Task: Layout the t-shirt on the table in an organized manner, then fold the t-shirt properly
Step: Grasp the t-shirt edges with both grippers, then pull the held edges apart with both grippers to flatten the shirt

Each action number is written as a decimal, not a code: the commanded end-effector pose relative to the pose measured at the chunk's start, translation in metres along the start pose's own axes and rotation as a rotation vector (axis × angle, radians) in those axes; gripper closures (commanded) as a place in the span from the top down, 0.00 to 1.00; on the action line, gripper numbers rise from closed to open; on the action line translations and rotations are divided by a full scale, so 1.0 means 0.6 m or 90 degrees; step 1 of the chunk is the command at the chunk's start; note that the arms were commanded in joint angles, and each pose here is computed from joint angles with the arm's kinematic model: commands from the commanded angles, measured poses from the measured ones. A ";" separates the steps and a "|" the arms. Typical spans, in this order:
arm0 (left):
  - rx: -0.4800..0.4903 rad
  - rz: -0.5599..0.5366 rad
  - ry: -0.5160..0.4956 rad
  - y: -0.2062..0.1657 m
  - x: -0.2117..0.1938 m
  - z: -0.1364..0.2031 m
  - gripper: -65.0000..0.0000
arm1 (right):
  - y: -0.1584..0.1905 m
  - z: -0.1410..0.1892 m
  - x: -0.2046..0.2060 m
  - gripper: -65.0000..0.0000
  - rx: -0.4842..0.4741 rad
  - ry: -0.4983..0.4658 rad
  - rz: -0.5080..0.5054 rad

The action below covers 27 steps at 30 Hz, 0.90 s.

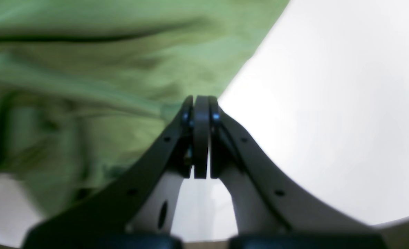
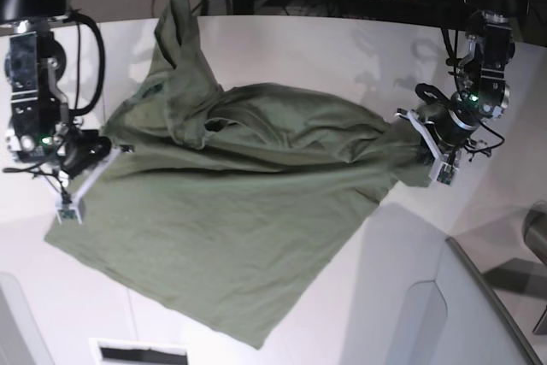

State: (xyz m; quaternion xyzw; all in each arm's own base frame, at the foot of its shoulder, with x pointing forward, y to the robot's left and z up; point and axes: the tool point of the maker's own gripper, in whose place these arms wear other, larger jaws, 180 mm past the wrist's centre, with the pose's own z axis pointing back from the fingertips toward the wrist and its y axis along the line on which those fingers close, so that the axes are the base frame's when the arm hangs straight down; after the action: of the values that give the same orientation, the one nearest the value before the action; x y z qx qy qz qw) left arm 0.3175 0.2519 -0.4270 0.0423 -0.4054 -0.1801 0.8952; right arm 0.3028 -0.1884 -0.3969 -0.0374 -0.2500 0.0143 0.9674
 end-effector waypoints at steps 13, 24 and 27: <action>-0.088 0.074 -0.052 -0.131 0.139 -0.106 0.00 | 0.018 -0.113 0.030 0.00 0.009 0.000 -0.003; -0.083 0.086 -0.024 -0.179 0.146 -0.217 0.00 | -0.021 -0.193 0.032 0.00 -0.020 0.012 -0.036; -0.086 0.086 -0.020 -0.186 0.150 -0.229 0.00 | -0.033 -0.213 0.034 0.00 -0.029 -0.004 -0.044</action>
State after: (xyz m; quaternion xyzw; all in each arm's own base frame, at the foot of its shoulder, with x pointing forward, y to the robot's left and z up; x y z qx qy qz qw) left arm 0.4362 0.1081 -0.4841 -0.0483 -0.4094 -0.1431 0.8998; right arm 0.3848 -0.2067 -0.4981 -0.0372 -0.2657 -0.0229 0.9631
